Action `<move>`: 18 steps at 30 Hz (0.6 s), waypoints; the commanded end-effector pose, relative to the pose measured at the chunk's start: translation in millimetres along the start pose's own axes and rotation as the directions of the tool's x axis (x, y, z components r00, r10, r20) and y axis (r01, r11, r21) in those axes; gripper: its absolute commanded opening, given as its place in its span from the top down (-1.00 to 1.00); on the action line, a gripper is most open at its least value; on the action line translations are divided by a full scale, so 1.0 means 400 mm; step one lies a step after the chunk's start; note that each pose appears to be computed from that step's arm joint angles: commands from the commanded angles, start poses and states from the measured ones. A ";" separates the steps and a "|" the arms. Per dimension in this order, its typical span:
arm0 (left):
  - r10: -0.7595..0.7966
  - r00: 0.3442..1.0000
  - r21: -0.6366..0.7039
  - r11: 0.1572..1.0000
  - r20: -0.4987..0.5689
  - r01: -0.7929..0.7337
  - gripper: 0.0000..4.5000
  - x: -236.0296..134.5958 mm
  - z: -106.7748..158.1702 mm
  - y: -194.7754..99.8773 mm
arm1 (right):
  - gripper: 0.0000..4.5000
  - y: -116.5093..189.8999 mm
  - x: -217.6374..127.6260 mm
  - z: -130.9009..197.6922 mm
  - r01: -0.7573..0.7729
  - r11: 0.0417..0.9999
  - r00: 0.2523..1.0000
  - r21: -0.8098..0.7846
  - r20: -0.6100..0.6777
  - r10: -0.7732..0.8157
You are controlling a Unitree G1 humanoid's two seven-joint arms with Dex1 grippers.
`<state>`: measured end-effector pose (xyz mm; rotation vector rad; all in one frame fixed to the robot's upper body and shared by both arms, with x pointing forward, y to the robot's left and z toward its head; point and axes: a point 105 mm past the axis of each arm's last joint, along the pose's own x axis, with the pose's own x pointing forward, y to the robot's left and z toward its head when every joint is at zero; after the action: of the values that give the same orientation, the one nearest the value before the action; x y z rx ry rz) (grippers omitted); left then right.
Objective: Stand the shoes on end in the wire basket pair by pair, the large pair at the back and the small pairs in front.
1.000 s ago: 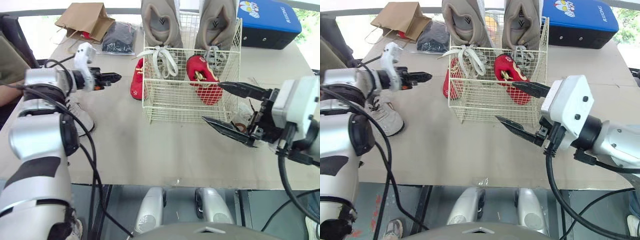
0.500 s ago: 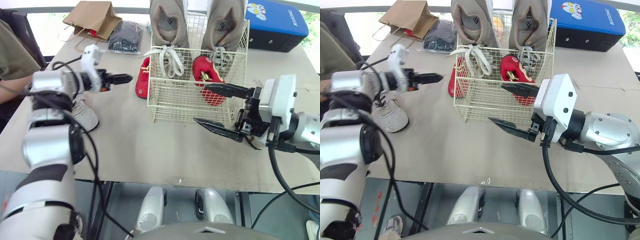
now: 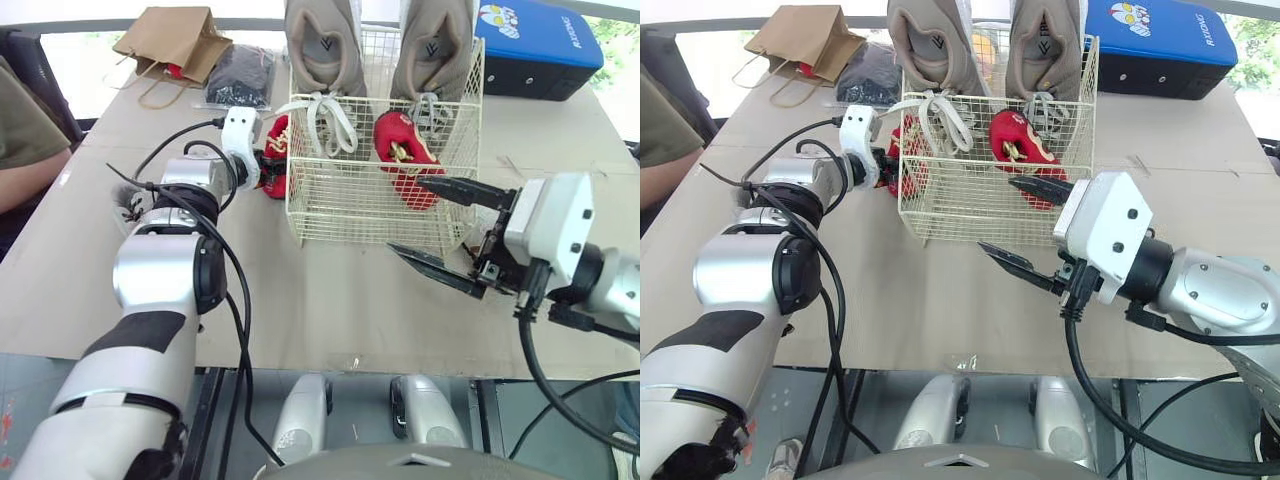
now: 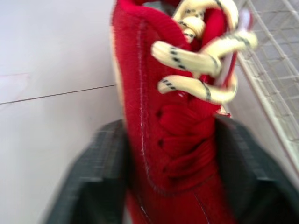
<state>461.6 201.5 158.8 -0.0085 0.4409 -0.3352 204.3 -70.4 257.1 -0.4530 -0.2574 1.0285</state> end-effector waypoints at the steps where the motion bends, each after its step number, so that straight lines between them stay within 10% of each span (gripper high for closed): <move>1: -0.027 1.000 -0.070 0.997 -0.012 0.026 0.49 0.000 -0.020 -0.002 | -0.50 -0.004 -0.008 0.021 0.040 0.999 0.999 -0.027 0.020 -0.039; 10: -0.111 0.993 -0.130 0.985 0.028 0.114 0.80 -0.125 0.076 0.067 | -0.50 -0.001 0.003 0.010 0.007 1.000 0.999 0.016 0.044 -0.007; 18: 0.005 0.998 0.000 1.000 -0.060 -0.005 0.82 -0.257 -0.032 0.129 | -0.50 -0.010 0.023 -0.002 -0.085 0.995 0.992 0.048 0.099 0.080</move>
<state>385.8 299.7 165.0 0.0060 0.5782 -0.2945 216.9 -67.0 250.8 -0.3534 -0.2452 1.1079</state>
